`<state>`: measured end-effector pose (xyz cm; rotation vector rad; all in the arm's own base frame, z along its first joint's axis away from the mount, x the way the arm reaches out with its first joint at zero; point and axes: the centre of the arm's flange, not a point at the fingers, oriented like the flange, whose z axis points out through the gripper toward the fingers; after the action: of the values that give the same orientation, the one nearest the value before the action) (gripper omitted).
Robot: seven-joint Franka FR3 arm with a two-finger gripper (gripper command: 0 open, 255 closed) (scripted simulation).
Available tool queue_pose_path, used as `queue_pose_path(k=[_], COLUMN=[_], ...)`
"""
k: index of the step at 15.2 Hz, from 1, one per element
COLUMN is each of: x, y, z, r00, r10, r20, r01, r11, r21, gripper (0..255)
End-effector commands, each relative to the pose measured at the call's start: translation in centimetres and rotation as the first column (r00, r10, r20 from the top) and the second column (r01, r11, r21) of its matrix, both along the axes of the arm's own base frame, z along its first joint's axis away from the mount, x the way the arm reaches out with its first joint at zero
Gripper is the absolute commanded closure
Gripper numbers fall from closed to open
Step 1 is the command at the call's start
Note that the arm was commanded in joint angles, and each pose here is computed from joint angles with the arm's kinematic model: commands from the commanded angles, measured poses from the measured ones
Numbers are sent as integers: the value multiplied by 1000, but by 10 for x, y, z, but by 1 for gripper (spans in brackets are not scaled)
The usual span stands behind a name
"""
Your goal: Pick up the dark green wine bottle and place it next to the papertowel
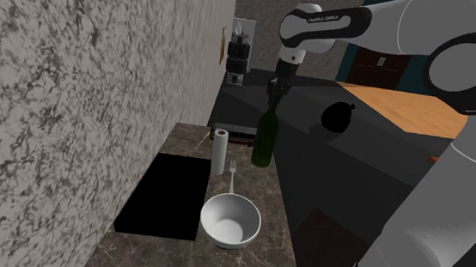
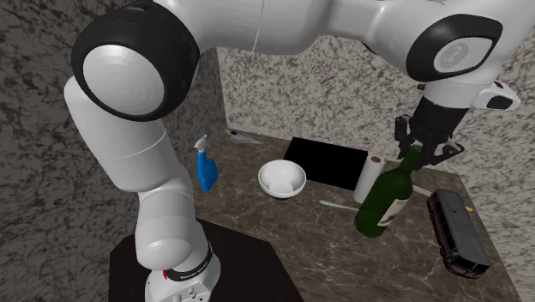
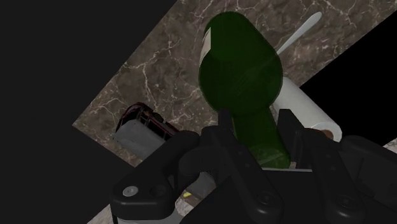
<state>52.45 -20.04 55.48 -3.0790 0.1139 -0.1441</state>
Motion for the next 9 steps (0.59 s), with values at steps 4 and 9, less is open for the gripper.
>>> queue_pose_path(k=[4,9], x=[0,0], y=[0,0], z=[-26,-52], r00=[1000,1000], r10=[0,0], r20=[1,1], r01=[0,0], r11=[1000,1000], r21=[0,0], gripper=[255,255])
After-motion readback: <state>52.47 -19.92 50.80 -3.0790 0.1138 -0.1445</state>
